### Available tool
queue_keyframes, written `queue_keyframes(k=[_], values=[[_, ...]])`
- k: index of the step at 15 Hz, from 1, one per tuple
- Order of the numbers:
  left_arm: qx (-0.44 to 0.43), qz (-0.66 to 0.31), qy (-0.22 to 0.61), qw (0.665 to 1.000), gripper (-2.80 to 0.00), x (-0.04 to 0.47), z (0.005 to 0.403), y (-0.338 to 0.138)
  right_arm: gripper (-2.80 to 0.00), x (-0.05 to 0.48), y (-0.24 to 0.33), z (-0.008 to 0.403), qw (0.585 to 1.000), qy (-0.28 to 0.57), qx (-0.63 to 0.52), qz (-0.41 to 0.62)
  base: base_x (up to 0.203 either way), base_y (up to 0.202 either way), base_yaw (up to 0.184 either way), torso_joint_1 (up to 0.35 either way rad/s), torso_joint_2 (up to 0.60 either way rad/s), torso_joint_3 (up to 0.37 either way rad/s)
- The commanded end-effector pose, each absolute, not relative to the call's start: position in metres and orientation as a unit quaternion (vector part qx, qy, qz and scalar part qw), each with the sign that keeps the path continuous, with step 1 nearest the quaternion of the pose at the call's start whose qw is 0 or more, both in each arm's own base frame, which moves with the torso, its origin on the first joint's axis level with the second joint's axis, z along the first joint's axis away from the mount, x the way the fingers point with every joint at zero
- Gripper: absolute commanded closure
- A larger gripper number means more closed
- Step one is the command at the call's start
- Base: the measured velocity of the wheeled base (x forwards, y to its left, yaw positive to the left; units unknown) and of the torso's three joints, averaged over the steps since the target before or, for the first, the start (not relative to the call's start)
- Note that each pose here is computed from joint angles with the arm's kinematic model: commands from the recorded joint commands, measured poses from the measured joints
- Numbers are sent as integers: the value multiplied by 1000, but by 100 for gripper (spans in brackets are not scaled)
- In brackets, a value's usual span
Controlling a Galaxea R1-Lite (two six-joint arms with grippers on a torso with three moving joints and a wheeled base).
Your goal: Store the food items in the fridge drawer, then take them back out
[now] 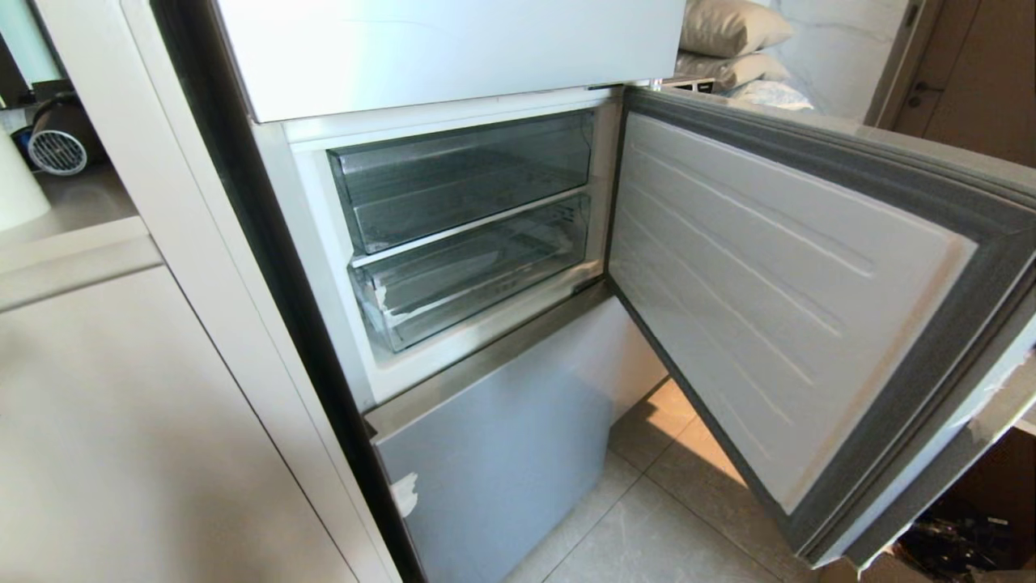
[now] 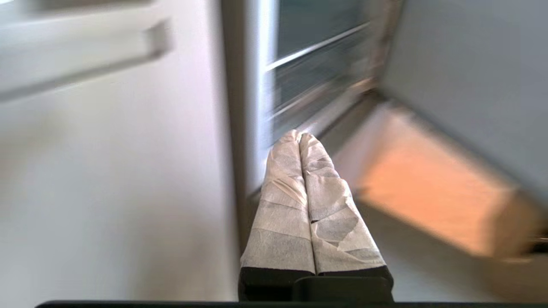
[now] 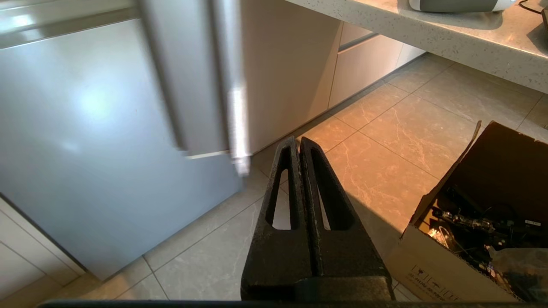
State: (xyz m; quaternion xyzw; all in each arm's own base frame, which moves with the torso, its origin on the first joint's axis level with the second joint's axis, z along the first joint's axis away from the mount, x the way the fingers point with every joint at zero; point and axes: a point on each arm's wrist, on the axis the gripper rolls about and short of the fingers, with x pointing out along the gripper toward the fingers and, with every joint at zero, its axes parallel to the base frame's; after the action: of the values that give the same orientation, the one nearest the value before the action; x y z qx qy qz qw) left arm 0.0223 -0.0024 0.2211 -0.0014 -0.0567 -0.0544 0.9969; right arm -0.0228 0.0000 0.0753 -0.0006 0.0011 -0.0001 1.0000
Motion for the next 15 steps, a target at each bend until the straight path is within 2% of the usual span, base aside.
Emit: queue_keyframes(k=[1,3,5,9,13,15], values=[[20,-3,-73,997,0,-25,166,3,0,-23,0,75,1000,2,-1,0,0,0,0,0,0,0],[27,8,-2,1000,0,-34,110,2,0,-23,0,75,1000,2,-1,0,0,0,0,0,0,0],[26,8,94,995,0,-37,79,1,0,-23,0,75,1000,2,-1,0,0,0,0,0,0,0],[73,-45,74,994,0,-33,77,-1,0,-23,0,75,1000,2,-1,0,0,0,0,0,0,0],[95,-37,-18,995,0,-23,79,-1,0,-23,0,75,1000,2,-1,0,0,0,0,0,0,0],[75,-36,1,997,0,-23,75,-1,0,-23,0,75,1000,2,-1,0,0,0,0,0,0,0]])
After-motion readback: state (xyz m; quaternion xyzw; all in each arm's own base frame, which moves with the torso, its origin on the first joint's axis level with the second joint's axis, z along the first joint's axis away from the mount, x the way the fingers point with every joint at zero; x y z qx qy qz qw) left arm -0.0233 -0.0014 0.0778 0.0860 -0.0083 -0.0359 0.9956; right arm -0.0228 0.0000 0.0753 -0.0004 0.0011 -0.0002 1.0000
